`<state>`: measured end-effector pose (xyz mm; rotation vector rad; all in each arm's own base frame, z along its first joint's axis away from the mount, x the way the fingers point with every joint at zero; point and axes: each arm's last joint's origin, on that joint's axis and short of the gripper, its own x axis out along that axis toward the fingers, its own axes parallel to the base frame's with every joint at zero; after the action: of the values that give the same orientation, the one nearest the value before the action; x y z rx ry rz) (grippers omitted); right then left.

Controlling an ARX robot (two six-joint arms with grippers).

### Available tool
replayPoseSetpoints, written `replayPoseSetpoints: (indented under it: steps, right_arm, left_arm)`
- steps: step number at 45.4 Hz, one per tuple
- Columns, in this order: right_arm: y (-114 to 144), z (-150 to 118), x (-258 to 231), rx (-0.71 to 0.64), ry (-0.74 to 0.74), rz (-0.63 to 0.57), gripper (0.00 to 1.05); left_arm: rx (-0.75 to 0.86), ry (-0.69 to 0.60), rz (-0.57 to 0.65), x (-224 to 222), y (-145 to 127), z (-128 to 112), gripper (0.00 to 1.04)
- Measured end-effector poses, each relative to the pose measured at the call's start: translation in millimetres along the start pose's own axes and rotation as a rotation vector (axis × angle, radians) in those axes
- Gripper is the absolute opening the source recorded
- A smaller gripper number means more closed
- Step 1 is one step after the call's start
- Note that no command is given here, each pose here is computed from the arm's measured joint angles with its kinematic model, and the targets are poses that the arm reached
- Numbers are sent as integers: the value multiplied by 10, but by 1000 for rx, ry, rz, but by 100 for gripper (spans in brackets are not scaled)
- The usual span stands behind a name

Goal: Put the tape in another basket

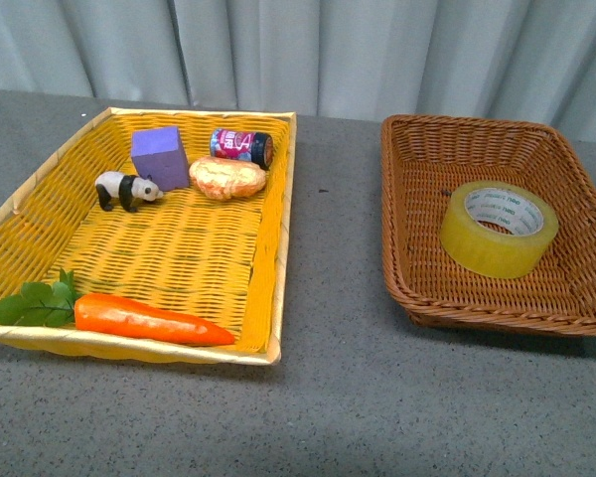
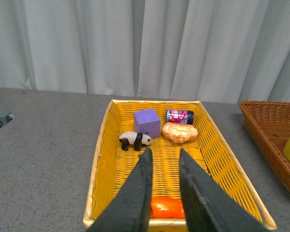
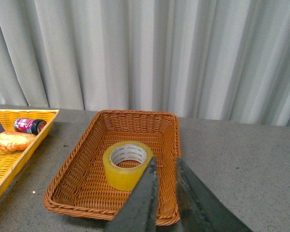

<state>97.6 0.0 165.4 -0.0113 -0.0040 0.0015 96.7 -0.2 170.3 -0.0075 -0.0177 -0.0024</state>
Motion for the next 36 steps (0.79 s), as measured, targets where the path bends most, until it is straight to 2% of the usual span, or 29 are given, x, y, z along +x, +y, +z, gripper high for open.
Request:
replayPoseSetpoints:
  steps: [9,19,21,24,36]
  right_arm:
    - [0,0,0,0,0,0,55]
    - [0,0,0,0,0,0,94]
    - [0,0,0,1,0,0,98]
    - [0,0,0,1,0,0,95]
    - [0,0,0,1,0,0,96]
  left_arm:
    - [0,0,0,0,0,0,61]
    - [0,0,0,0,0,0,100]
    - [1,0,0,0,0,0,99]
    - [1,0,0,0,0,0,98]
    - [1,0,0,0,0,0,98]
